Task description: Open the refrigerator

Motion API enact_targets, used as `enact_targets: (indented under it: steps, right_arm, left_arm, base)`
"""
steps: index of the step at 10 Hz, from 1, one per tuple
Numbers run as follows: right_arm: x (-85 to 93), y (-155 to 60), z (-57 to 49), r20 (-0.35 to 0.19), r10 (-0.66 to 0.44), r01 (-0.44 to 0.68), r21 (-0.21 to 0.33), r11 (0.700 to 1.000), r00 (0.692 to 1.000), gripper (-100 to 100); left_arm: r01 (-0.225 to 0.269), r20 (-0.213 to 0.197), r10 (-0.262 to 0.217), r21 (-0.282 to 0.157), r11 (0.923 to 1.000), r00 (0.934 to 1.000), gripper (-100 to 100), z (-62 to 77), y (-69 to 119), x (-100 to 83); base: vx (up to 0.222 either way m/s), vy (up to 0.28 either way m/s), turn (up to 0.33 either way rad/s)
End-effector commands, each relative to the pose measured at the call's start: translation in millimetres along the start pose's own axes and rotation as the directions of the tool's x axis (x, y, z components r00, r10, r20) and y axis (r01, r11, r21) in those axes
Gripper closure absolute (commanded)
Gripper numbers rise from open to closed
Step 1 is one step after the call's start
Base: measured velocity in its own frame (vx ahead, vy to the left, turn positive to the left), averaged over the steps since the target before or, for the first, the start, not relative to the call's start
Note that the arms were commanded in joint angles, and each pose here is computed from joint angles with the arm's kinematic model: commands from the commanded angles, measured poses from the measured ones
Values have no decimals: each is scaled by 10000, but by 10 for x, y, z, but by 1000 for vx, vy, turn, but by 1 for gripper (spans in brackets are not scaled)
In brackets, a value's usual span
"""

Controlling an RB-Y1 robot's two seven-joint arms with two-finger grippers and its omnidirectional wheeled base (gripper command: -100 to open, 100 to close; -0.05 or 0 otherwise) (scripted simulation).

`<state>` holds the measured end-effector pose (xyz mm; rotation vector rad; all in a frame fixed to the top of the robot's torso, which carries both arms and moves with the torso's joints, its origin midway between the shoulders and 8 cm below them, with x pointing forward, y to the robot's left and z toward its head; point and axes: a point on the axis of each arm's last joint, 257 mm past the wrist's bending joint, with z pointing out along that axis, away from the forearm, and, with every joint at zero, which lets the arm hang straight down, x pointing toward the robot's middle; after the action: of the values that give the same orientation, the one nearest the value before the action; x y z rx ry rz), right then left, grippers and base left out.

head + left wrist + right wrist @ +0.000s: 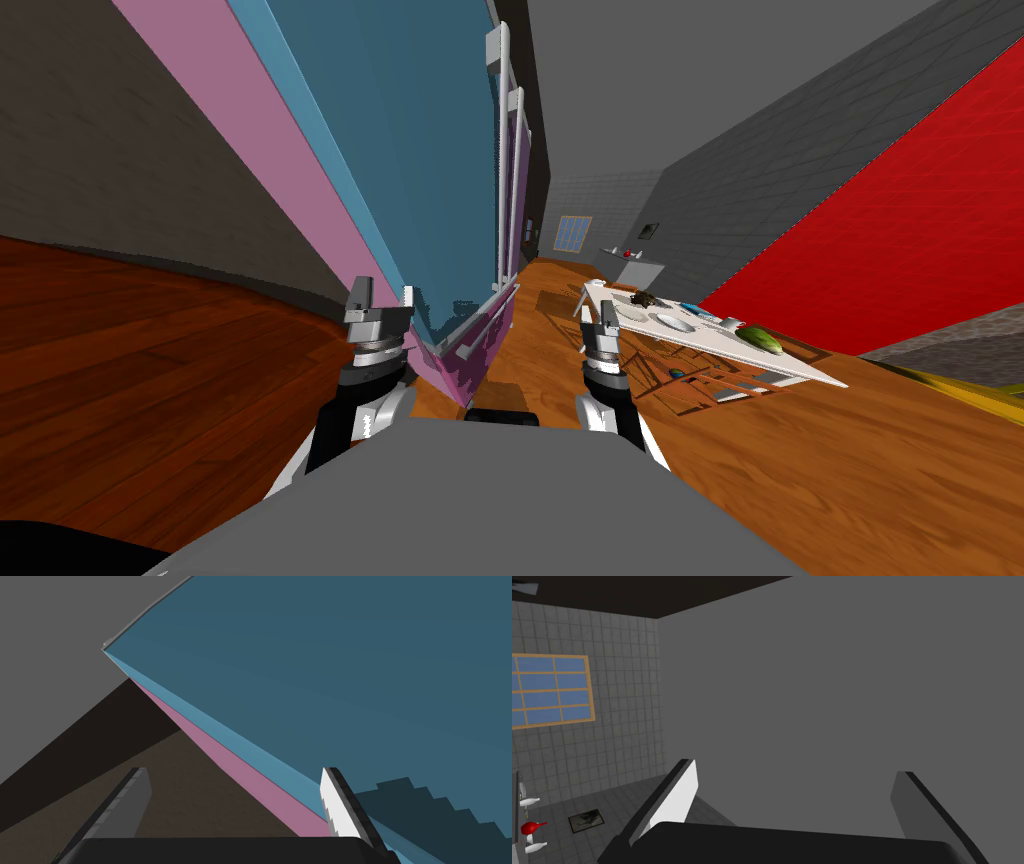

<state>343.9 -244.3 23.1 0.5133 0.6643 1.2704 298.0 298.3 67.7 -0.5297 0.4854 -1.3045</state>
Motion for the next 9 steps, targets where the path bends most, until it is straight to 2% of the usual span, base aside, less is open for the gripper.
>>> enact_targets:
  steps: [1,9]
  right_arm:
    - [0,0,0,0,0,0,0,10000,10000,0]
    - [0,2,1,0,0,0,-4,10000,10000,0]
  left_arm:
    - [0,0,0,0,10000,10000,0,0,0,0]
    - [0,-1,0,4,10000,10000,0,1,-1,0]
  base:
    - [0,0,0]
    - [0,0,0]
